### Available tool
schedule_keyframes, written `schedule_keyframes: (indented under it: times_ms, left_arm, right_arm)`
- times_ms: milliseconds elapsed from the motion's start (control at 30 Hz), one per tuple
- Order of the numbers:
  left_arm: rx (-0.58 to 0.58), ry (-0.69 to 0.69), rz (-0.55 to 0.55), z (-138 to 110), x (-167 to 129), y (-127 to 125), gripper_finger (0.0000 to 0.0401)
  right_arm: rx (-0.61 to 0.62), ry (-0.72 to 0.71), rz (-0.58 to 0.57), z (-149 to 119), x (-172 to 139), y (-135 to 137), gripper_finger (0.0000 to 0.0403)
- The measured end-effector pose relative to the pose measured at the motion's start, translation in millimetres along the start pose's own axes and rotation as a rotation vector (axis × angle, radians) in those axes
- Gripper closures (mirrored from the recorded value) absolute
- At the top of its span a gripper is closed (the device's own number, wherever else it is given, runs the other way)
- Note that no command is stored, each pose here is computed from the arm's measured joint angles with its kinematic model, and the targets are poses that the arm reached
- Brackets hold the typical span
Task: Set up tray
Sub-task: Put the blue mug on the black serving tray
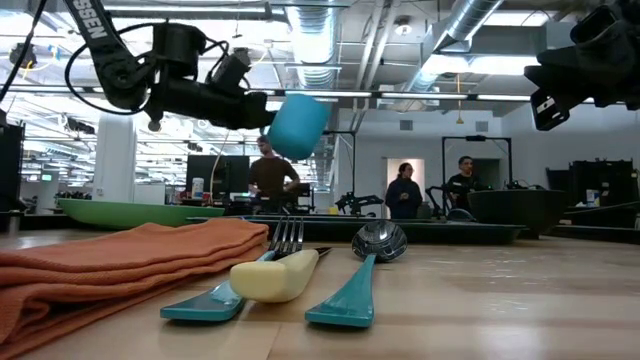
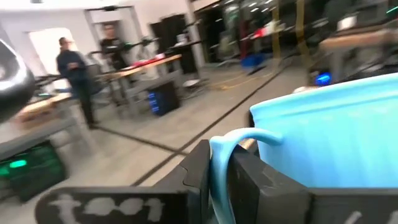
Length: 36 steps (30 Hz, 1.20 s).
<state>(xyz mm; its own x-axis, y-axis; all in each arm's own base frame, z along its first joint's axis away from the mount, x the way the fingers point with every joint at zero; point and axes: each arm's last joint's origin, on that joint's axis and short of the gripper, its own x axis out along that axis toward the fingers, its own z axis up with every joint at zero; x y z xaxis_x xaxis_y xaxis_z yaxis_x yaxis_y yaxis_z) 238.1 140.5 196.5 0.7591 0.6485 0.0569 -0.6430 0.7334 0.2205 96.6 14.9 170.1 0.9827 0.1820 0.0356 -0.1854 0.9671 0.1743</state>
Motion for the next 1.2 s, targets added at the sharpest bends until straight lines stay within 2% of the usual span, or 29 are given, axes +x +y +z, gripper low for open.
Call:
schedule_keyframes:
  times_ms: [267, 500, 700, 1000, 1200]
  left_arm:
    - [0.054, 0.07, 0.096, -12.3, 4.5, 18.2, 0.0372]
    - [0.153, 0.176, 0.136, -38.6, 20.6, 14.6, 0.0372]
    - [0.207, 0.2, 0.185, -43.0, 35.0, 20.2, 0.0372]
    - [0.268, 0.379, 0.173, -53.6, 45.2, 34.0, 0.0372]
    - [0.273, 0.4, 0.169, -55.4, 45.6, 37.2, 0.0372]
  right_arm:
    - [0.0, 0.0, 0.0, 0.0, 0.0, 0.0, 0.0321]
    - [0.0, 0.0, 0.0, 0.0, 0.0, 0.0, 0.0321]
    - [0.0, 0.0, 0.0, 0.0, 0.0, 0.0, 0.0321]
    - [0.0, 0.004, 0.0, -0.3, 0.0, 0.0, 0.0321]
    - [0.0, 0.004, 0.0, -0.4, 0.0, 0.0, 0.0321]
